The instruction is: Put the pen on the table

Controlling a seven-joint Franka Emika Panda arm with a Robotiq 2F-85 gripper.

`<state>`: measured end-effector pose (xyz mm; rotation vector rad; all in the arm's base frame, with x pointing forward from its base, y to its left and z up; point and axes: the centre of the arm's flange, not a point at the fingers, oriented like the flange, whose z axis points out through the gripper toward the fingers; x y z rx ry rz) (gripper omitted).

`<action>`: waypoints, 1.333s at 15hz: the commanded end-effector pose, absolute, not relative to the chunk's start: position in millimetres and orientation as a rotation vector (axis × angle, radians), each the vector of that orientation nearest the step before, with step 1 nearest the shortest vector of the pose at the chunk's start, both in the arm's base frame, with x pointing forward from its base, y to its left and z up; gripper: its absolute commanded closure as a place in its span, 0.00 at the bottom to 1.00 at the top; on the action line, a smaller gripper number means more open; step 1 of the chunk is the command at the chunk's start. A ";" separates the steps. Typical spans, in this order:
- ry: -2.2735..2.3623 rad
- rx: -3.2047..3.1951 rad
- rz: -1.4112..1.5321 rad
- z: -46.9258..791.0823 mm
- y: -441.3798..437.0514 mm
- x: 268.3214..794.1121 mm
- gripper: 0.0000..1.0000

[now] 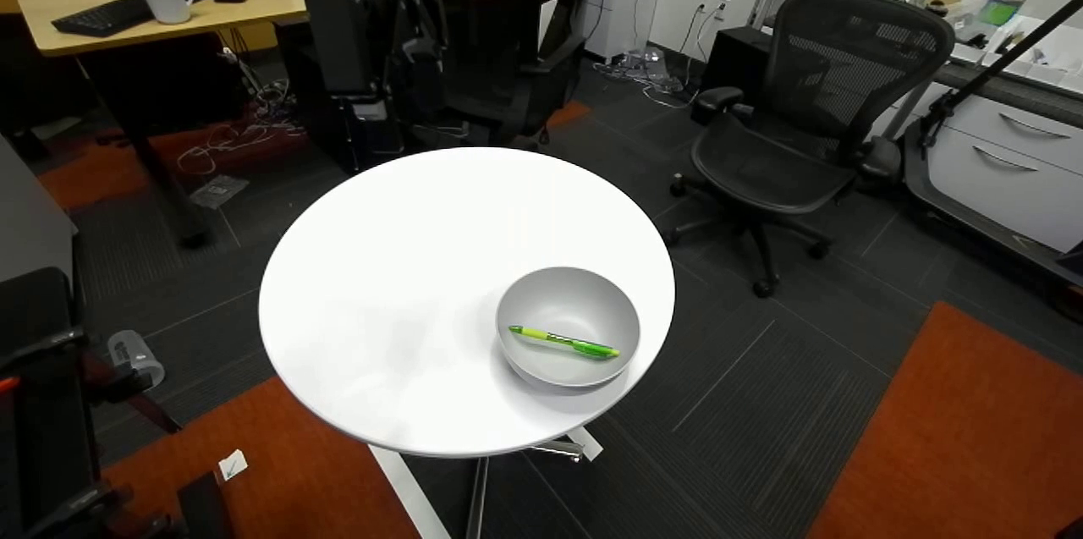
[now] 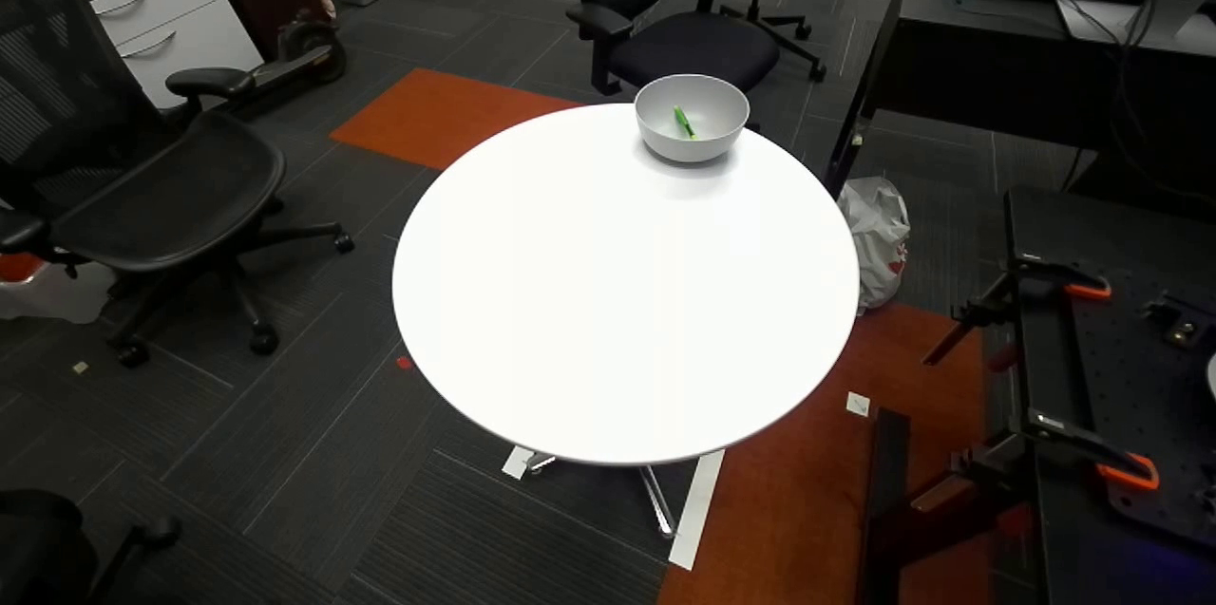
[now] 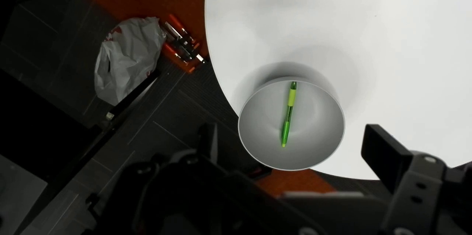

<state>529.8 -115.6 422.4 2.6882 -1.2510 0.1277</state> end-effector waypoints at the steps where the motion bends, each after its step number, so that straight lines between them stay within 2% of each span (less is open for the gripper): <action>1: -1.261 2.698 0.112 411.6 -119.3 538.9 0.00; 12: -1.410 2.585 0.066 299.3 -170.3 595.9 0.00; 20: -1.480 2.543 0.058 247.4 -200.2 624.6 0.00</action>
